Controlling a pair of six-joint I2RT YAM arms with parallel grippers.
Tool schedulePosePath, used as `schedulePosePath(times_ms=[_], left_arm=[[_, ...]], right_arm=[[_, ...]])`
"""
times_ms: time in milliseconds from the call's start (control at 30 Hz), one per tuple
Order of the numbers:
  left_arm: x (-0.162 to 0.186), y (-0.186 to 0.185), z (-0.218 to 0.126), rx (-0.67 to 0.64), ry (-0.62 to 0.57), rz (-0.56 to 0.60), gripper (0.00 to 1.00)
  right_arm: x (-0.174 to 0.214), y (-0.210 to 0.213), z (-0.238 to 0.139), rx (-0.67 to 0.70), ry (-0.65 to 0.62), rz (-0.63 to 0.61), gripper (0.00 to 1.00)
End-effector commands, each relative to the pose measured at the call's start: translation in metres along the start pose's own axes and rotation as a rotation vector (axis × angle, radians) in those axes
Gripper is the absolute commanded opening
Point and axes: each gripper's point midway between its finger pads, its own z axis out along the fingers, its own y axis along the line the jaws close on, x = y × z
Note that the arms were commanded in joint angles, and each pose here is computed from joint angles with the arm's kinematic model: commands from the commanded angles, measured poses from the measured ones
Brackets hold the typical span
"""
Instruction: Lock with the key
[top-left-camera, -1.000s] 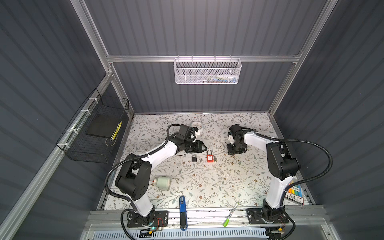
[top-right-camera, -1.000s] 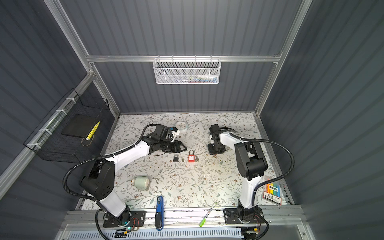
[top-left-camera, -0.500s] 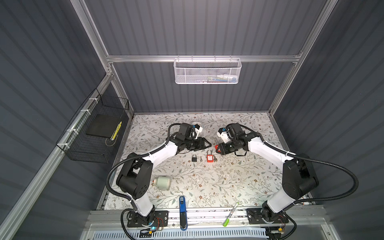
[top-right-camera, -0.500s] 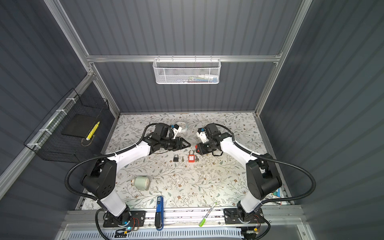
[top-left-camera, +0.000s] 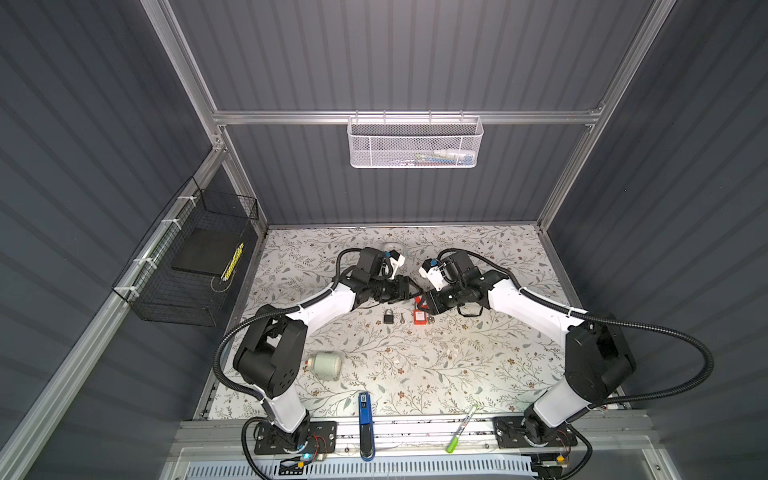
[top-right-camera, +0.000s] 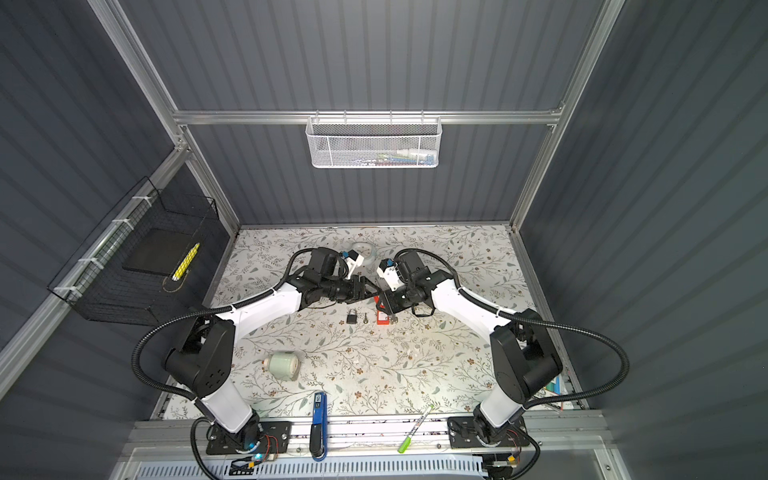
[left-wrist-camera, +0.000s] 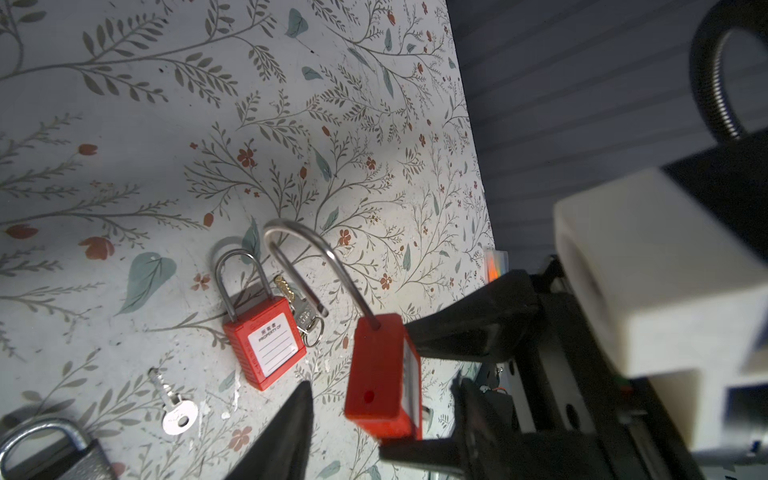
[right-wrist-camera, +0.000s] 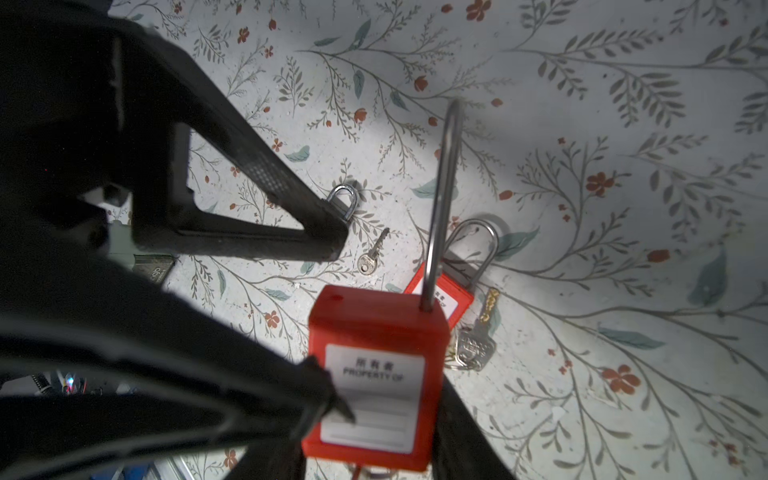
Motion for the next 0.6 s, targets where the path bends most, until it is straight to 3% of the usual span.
schedulePosePath(times_ms=[0,167,367,433,500,567], left_arm=[[0.006,0.007,0.003,0.005,0.023,-0.023,0.53],[0.004,0.004,0.004,0.021,0.023,-0.027,0.4],[0.004,0.002,0.002,0.027,0.019,-0.022,0.11],[0.003,0.001,0.002,0.032,0.014,-0.021,0.02],[0.002,-0.002,0.001,0.047,0.004,-0.02,0.0],[-0.001,-0.007,-0.001,0.072,-0.017,-0.025,0.0]], right_arm=[[-0.026,0.02,-0.013,-0.046,-0.082,-0.051,0.26],[-0.031,0.028,-0.008,-0.038,-0.081,-0.099,0.26],[-0.032,0.03,-0.004,-0.035,-0.091,-0.113,0.27],[-0.031,0.03,-0.006,-0.033,-0.097,-0.115,0.35],[-0.031,0.031,-0.009,-0.034,-0.108,-0.113,0.5],[-0.032,0.025,-0.016,0.003,-0.131,-0.109,0.58]])
